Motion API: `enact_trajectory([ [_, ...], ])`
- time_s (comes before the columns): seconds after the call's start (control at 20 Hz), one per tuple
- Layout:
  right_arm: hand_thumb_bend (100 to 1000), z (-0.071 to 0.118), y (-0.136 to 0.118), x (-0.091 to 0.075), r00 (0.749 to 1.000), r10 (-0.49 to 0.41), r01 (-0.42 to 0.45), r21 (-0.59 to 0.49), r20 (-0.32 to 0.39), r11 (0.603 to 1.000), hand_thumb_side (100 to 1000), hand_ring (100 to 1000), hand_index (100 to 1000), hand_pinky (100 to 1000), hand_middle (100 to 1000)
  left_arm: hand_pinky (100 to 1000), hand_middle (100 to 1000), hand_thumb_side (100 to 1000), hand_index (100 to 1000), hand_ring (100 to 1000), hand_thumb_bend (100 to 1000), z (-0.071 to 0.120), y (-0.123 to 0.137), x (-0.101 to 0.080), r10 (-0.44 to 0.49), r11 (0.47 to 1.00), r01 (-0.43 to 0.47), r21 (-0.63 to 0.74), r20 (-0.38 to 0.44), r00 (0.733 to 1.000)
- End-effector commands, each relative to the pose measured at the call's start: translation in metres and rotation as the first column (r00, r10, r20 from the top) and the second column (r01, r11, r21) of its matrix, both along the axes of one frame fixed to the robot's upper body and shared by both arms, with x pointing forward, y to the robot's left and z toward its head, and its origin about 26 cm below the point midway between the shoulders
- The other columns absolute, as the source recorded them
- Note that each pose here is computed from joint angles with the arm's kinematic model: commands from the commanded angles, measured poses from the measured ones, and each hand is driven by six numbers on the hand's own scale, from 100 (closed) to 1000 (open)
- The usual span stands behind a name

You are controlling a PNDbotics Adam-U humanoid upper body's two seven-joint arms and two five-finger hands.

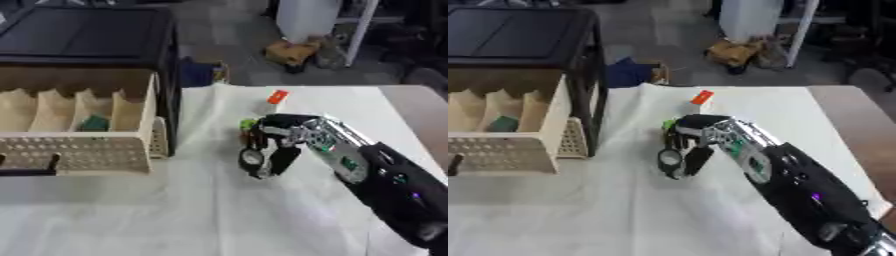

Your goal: Pick up objects from table and place into drawer.

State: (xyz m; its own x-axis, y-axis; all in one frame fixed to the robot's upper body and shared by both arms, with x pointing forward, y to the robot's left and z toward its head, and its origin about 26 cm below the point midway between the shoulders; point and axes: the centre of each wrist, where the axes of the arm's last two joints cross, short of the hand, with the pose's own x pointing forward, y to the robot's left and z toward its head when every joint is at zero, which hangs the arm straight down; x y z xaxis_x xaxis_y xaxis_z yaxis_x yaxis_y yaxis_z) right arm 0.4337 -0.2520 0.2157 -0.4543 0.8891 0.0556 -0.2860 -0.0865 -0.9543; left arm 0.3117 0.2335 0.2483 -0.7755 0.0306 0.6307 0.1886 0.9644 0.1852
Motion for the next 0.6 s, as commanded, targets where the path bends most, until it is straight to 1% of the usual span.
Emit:
enact_trajectory([
  [0.05, 234, 0.019, -0.004, -0.004, 0.998, 0.002, -0.002, 0.004, 0.056, 1.0, 363, 645, 653, 449, 555, 383, 478, 1000, 805, 375, 165, 0.006, 0.004, -0.002, 0.005, 1.0, -0.006, 0.003, 0.018, 1.0],
  [0.3, 235, 0.025, -0.001, -0.006, 0.997, 0.012, -0.014, 0.014, 0.078, 1.0, 378, 639, 649, 447, 550, 383, 478, 1000, 806, 376, 166, 0.006, 0.004, -0.002, 0.004, 1.0, -0.004, 0.002, 0.016, 1.0],
  [0.6, 241, 0.041, 0.005, -0.01, 0.991, 0.034, -0.039, 0.039, 0.127, 0.998, 399, 624, 643, 442, 540, 382, 477, 1000, 806, 377, 169, 0.007, 0.004, -0.002, 0.0, 1.0, 0.0, -0.001, 0.008, 1.0],
])
